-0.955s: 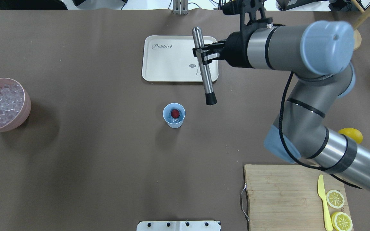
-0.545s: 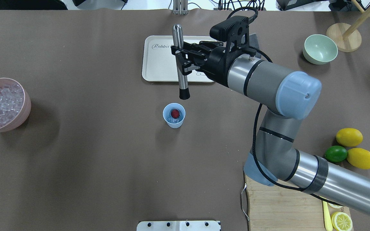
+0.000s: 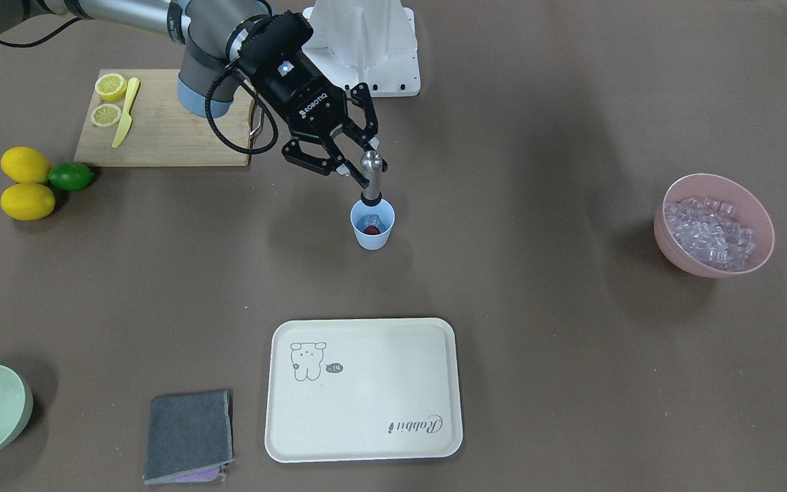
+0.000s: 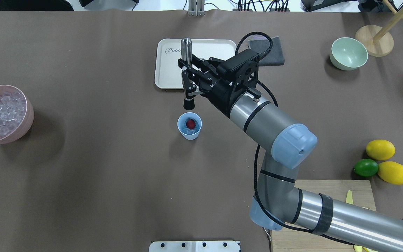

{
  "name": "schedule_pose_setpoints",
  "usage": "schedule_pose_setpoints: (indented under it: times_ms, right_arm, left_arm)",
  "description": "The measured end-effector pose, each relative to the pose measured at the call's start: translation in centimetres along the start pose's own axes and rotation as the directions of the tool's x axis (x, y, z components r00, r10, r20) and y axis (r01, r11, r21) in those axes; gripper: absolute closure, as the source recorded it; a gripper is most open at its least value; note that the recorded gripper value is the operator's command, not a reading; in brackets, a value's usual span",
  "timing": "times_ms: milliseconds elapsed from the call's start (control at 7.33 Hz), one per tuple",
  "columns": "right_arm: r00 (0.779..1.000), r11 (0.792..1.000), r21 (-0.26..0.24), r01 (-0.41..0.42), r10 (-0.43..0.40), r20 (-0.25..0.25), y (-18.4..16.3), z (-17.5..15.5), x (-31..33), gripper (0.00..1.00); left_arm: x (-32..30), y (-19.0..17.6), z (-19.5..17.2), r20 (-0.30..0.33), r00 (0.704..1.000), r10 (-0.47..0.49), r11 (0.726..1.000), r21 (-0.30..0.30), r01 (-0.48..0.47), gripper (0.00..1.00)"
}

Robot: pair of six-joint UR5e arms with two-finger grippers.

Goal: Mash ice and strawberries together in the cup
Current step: 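Carry the muddler with the right gripper over the blue cup, then lower the muddler into the blue cup and press down with the right gripper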

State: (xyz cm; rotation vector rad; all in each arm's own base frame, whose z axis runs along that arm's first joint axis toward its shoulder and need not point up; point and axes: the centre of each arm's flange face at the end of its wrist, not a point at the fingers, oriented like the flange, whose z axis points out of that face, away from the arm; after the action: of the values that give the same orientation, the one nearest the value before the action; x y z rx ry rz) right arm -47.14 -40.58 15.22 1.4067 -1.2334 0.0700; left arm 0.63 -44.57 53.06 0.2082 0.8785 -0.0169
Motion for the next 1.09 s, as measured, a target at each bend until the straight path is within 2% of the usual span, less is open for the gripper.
schedule_pose_setpoints:
  times_ms: [273, 545, 1091]
  right_arm:
    - [1.0, 1.0, -0.005, 0.022, -0.022, -0.003, 2.9, 0.5, -0.1, 1.0]
    - [1.0, 0.999, -0.03, 0.027, -0.027, 0.001, 5.8, 0.8, -0.4, 1.0]
    - [0.999, 0.996, -0.081, 0.043, -0.043, 0.001, 9.0, 1.0, -0.7, 1.0]
  left_arm:
    - [-0.3, 0.4, -0.1, 0.002, 1.0, -0.006, 1.0, 0.0, 0.006, 0.02]
    - [-0.5, 1.0, -0.3, 0.004, 1.0, -0.01, 1.0, -0.001, 0.01, 0.02]
    - [-0.5, 1.1, -0.4, 0.005, 1.0, -0.011, 1.0, 0.002, 0.011, 0.02]
